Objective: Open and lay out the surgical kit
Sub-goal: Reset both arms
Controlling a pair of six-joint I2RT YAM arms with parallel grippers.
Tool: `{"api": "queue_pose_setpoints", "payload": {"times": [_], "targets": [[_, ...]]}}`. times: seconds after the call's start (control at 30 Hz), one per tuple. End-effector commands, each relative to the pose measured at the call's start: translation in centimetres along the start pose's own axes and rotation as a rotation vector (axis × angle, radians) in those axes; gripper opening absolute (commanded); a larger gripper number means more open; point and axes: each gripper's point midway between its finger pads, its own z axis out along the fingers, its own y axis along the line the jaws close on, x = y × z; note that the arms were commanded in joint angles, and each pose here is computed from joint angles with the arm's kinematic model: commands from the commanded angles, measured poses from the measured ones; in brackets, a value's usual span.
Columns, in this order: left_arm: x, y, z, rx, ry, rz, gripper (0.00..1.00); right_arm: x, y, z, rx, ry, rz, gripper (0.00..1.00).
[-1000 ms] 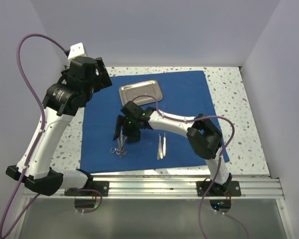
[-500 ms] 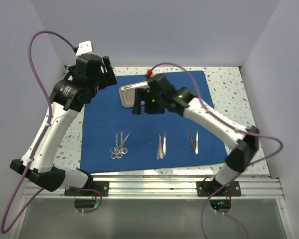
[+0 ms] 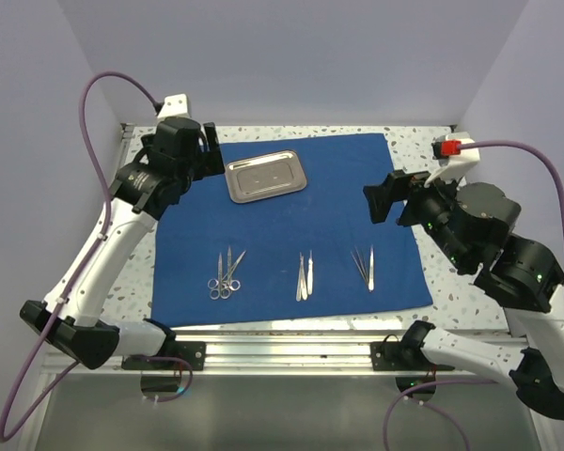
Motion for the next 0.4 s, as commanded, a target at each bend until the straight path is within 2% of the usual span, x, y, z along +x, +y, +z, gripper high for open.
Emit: {"api": "queue_pose_setpoints", "payload": {"times": [0.0,0.2,0.27,0.37], "targets": [[-0.9,-0.8,1.1,0.012,-0.039,0.001,1.00,2.9,-1.4,0.4,0.083,0.106,-0.048,0.98],[-1.5,-1.1,2.0,0.004,-0.037,0.016,1.00,1.1,-1.4,-0.8,0.074,0.050,0.052,0.98],[-1.7,-0.8,2.2,-0.012,-0.044,0.017,1.00,0.4,-0.8,-1.1,0.044,0.058,0.044,0.98],[-2.1,0.3,2.6,-0.067,-0.069,0.024,1.00,0.3,-1.2,-0.5,0.097,0.077,0.034,0.99]]}}
